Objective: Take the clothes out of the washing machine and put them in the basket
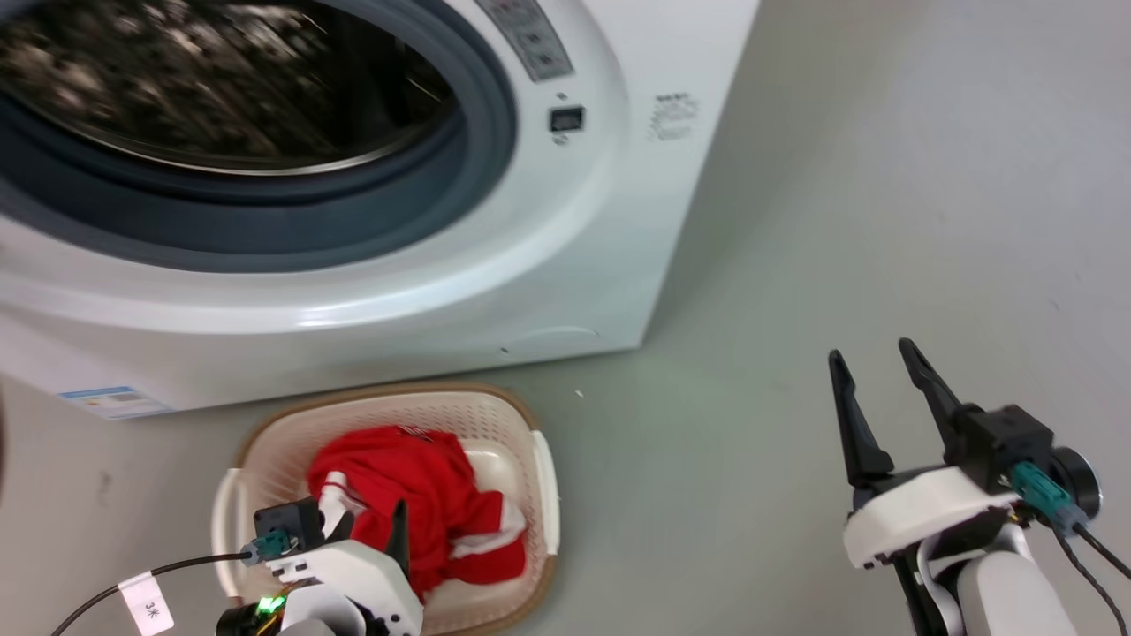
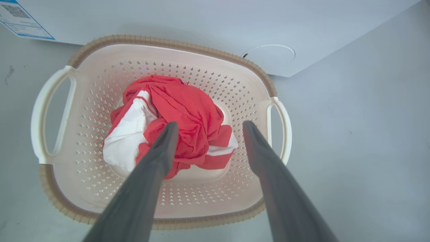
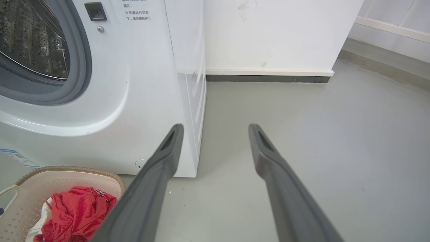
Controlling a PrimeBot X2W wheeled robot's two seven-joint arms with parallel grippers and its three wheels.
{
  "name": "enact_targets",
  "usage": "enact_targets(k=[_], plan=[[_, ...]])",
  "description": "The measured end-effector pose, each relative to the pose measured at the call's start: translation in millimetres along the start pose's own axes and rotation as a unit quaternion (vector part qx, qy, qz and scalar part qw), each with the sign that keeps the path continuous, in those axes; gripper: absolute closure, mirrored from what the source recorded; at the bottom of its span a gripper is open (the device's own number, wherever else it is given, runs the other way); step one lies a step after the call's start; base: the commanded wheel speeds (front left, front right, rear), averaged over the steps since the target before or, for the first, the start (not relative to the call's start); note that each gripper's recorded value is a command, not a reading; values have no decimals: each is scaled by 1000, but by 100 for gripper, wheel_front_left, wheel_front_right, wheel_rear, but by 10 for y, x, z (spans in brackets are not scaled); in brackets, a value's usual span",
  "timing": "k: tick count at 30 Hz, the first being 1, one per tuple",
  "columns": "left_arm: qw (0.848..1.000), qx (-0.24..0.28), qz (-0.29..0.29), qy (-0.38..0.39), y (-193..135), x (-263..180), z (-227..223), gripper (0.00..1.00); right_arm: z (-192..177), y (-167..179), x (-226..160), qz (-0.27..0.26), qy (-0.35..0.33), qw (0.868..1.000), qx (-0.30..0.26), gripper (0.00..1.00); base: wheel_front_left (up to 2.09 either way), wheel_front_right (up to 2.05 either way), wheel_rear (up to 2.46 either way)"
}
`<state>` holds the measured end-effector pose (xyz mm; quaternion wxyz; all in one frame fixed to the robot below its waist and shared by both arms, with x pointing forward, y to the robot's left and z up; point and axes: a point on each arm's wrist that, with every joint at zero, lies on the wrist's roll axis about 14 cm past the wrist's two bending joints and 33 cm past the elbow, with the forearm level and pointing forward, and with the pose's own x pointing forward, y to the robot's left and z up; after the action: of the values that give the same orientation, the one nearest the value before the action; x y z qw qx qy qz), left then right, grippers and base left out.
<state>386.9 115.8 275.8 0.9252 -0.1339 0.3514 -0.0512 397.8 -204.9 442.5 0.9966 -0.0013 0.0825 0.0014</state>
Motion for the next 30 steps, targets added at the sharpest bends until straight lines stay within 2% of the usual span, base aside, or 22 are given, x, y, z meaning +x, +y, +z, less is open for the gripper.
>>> enact_targets(k=[1,2,6,13,22,26,30], plan=[[1000,-1,0,-17,1,-42,91,0,40,19,-11,3,-5,1000,0,0,0,0,0],[997,5,-3,-77,2,-173,420,0,148,91,-30,12,-17,1000,0,0,0,0,0],[987,22,-6,-160,5,-395,882,0,219,195,-74,27,-23,999,-4,0,0,0,0],[956,64,-12,-286,-116,-886,1520,0,410,332,-156,47,-45,998,-10,0,0,0,0],[916,113,-9,-384,-239,-1463,1902,0,506,398,-309,56,-58,997,-14,0,0,0,0],[906,133,-4,-401,-236,-1629,1915,0,555,431,-375,61,-64,996,-16,0,0,0,0],[904,144,0,-402,-197,-1725,1839,0,600,420,-462,60,-73,995,-16,0,0,0,0]])
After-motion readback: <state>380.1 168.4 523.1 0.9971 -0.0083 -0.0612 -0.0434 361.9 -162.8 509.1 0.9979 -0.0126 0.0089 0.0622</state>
